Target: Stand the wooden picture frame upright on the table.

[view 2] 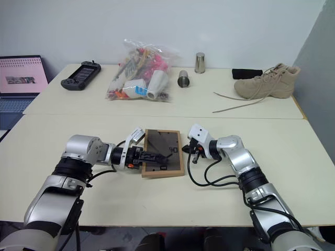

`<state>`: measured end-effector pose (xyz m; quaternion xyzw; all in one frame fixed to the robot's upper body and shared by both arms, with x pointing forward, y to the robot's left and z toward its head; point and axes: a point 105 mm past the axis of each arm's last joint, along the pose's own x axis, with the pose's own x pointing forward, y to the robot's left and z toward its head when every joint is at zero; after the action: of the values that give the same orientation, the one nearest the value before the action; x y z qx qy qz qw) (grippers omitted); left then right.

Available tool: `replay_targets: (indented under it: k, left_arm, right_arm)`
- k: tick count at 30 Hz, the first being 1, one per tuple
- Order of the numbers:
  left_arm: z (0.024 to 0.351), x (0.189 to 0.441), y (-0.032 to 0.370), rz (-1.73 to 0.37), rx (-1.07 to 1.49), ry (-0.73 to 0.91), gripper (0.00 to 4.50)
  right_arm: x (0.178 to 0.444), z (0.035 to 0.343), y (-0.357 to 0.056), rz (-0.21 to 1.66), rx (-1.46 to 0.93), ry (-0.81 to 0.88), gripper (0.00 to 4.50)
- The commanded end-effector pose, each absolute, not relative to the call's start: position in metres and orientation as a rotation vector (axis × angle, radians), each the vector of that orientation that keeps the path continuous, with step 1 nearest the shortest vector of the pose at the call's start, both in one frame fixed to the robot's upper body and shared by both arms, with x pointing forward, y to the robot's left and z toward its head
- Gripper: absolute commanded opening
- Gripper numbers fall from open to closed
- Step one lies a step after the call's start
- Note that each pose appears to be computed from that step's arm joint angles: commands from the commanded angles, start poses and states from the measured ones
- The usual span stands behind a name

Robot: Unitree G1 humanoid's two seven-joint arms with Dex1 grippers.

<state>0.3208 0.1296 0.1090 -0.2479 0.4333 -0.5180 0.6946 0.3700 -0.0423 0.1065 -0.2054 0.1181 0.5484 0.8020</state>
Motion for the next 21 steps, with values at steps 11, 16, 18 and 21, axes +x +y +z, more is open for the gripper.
replay_targets:
  k: [11,16,18,21]
  left_arm:
    - [0.128,0.324,0.138,-1.159,-0.529,0.873,2.37]
    - [0.141,0.331,0.142,-1.14,-0.531,0.801,1.33]
    - [0.143,0.332,0.142,-1.138,-0.53,0.787,0.92]
    - [0.146,0.333,0.141,-1.138,-0.526,0.769,0.87]
  right_arm:
    - [0.375,0.11,-0.051,1.147,-0.458,0.23,0.0]
    - [0.378,0.106,-0.061,1.119,-0.461,0.248,0.0]
    - [0.378,0.104,-0.063,1.118,-0.461,0.251,0.0]
    - [0.377,0.103,-0.063,1.119,-0.46,0.253,0.0]
